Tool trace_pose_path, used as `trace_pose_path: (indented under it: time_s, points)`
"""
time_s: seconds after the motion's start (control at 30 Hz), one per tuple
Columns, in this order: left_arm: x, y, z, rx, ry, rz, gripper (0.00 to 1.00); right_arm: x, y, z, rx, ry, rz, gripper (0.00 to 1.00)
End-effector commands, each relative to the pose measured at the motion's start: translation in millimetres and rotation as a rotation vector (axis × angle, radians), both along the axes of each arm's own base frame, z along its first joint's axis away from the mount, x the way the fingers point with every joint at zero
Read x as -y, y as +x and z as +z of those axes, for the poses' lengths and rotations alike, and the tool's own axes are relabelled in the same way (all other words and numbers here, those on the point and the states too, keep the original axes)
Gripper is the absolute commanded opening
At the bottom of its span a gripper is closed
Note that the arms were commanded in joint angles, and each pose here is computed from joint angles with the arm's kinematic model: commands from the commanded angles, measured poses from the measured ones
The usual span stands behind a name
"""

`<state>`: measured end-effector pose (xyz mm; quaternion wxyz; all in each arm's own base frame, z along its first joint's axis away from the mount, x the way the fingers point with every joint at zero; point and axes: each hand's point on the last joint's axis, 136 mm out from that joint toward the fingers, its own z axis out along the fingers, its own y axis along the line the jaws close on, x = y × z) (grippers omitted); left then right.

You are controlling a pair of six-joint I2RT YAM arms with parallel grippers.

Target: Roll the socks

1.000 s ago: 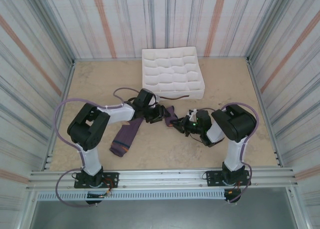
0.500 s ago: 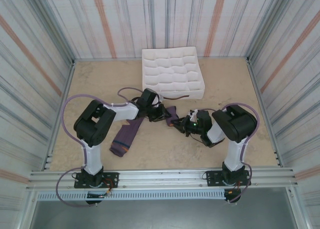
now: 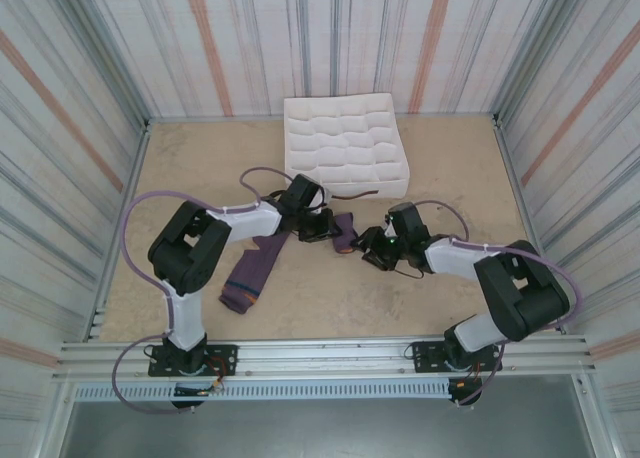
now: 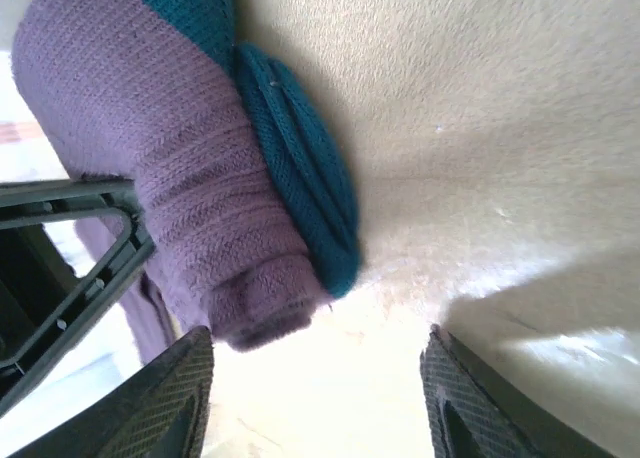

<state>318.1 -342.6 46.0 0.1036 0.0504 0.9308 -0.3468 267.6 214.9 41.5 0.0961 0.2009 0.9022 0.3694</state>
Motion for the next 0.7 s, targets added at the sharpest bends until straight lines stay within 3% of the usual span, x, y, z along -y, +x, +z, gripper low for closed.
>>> trace_pose_path:
  time_s: [0.0,0.43,0.57,0.67]
  points:
    - [-16.6,-14.0,-11.1,0.015,0.141,-0.051,0.01,23.1,-17.8,-8.5,-0.042,-0.193,0.089,0.61]
    - [1.9,-25.3,-13.2,0.03,0.121,-0.116,0.01,-4.5,26.8,-18.9,0.077,-0.22,0.26,0.62]
    - [5.3,-24.8,-13.6,0.033,0.11,-0.124,0.01,-4.6,27.5,-25.7,0.071,-0.224,0.263,0.58]
    - [6.5,-24.5,-14.2,0.031,0.107,-0.126,0.01,-5.8,24.1,-30.0,0.059,-0.208,0.264,0.49]
